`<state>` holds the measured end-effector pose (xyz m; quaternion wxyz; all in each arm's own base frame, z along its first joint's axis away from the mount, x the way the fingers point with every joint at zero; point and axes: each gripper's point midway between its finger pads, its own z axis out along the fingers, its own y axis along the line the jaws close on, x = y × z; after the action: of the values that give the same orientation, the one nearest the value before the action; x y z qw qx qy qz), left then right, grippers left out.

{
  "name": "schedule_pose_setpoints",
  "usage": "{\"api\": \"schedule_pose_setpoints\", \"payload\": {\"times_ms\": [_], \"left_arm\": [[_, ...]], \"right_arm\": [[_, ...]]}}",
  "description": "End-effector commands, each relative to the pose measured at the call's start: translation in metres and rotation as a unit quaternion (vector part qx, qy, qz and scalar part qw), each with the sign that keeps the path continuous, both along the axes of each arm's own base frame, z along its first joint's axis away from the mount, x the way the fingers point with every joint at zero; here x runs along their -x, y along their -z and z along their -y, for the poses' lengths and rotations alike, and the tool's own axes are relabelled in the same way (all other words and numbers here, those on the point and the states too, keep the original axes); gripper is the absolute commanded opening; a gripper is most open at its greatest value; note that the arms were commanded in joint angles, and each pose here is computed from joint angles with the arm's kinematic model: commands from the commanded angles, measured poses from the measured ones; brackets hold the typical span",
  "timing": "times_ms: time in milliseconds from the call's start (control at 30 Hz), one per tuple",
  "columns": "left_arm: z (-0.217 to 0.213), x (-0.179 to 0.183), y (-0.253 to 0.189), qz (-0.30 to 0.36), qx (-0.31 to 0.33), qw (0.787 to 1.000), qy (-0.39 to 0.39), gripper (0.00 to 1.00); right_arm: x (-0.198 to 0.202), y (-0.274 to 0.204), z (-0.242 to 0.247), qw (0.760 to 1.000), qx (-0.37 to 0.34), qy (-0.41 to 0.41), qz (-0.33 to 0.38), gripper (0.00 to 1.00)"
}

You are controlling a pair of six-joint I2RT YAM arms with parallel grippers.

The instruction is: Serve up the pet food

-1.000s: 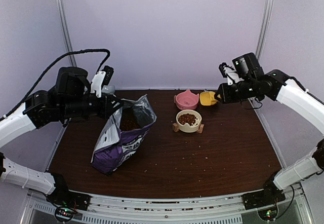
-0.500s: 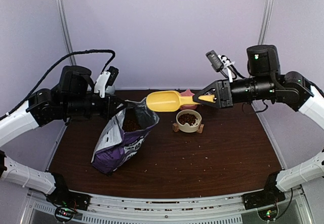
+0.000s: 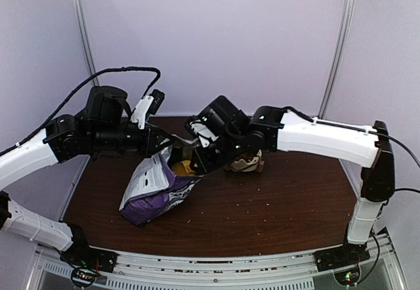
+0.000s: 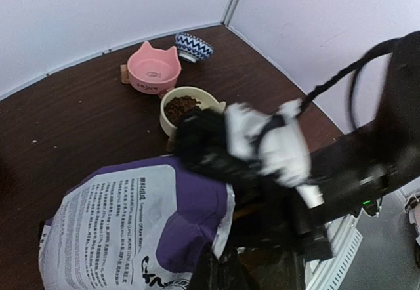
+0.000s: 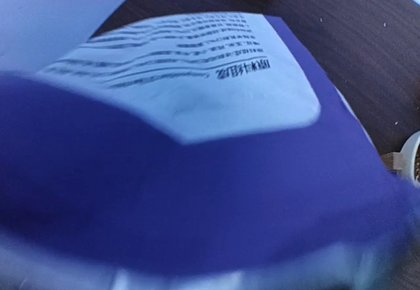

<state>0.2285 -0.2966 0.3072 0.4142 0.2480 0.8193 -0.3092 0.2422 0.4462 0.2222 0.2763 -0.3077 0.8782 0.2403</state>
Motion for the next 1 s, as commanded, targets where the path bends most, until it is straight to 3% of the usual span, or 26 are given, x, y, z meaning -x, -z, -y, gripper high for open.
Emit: {"api": "schedule_pose_setpoints", "payload": {"times_ms": [0,167,567,967], "left_arm": [[0.023,-0.003,-0.011,0.022,0.043,0.998,0.034,0.0],[0.03,-0.003,-0.005,0.018,0.048,0.998,0.04,0.0],[0.029,-0.009,-0.013,0.032,0.055,0.998,0.028,0.0],[0.008,-0.008,-0.024,0.05,0.059,0.997,-0.009,0.0]], "right_arm": [[-0.006,0.046,-0.024,0.998,-0.008,0.037,-0.056,0.0],[0.041,0.032,-0.066,0.981,-0.107,-0.063,-0.15,0.0],[0.107,-0.027,-0.059,0.922,-0.224,-0.18,-0.26,0.0],[0.095,-0.099,-0.001,0.887,-0.343,-0.14,-0.276,0.0]]}}
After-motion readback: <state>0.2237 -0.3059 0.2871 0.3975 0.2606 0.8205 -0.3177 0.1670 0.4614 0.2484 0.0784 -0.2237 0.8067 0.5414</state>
